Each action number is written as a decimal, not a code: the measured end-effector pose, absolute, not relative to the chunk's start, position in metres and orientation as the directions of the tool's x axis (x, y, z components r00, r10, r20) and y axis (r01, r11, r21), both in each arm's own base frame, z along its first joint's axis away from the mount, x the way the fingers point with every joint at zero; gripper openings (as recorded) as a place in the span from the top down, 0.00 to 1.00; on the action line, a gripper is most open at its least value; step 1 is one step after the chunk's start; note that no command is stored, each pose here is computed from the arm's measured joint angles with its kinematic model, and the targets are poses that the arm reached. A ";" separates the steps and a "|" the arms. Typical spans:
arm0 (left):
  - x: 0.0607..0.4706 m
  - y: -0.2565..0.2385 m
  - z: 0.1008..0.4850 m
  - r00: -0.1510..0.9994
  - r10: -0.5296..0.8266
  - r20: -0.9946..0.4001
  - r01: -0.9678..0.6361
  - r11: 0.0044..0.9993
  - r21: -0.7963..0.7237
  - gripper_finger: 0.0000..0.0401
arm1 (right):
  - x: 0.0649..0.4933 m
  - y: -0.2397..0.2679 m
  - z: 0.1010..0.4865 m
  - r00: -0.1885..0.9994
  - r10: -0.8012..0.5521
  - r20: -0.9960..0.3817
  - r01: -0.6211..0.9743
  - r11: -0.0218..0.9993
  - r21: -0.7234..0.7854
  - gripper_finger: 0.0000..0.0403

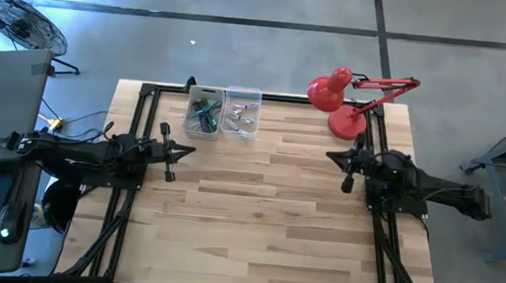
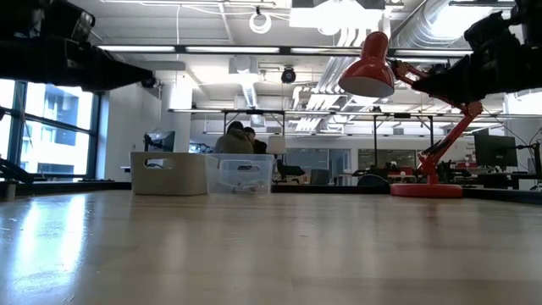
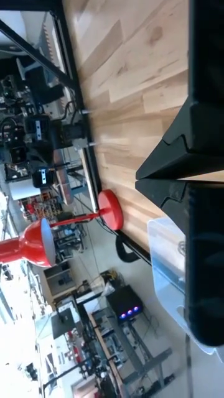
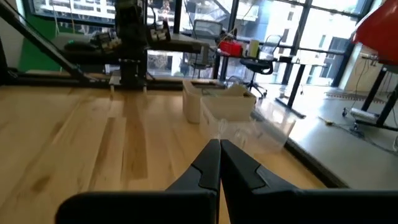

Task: Pick & Place USB Port
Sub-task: Return to Home Position

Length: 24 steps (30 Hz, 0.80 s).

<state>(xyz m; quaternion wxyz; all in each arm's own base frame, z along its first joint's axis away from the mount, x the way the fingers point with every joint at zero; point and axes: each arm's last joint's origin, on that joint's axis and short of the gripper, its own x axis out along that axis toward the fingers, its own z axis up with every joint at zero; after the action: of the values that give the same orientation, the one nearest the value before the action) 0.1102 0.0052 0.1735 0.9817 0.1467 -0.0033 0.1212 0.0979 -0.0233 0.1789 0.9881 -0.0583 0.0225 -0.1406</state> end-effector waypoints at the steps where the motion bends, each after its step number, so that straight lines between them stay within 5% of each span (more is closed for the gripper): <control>1: 0.110 0.005 0.173 0.970 0.238 0.039 -0.239 0.929 0.283 1.00 | 0.098 -0.023 0.176 0.959 -0.281 -0.035 0.275 0.954 -0.118 1.00; 24: 0.110 0.005 0.169 0.972 0.236 0.001 -0.228 0.940 0.253 1.00 | 0.105 -0.014 0.160 0.996 -0.007 -0.087 0.000 0.997 -0.072 1.00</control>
<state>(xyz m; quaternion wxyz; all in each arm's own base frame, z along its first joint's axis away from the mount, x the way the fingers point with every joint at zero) 0.1103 0.0051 0.1693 0.9848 0.1269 0.0145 0.1178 0.1047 -0.0139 0.1595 0.9984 -0.0358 0.0439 -0.0017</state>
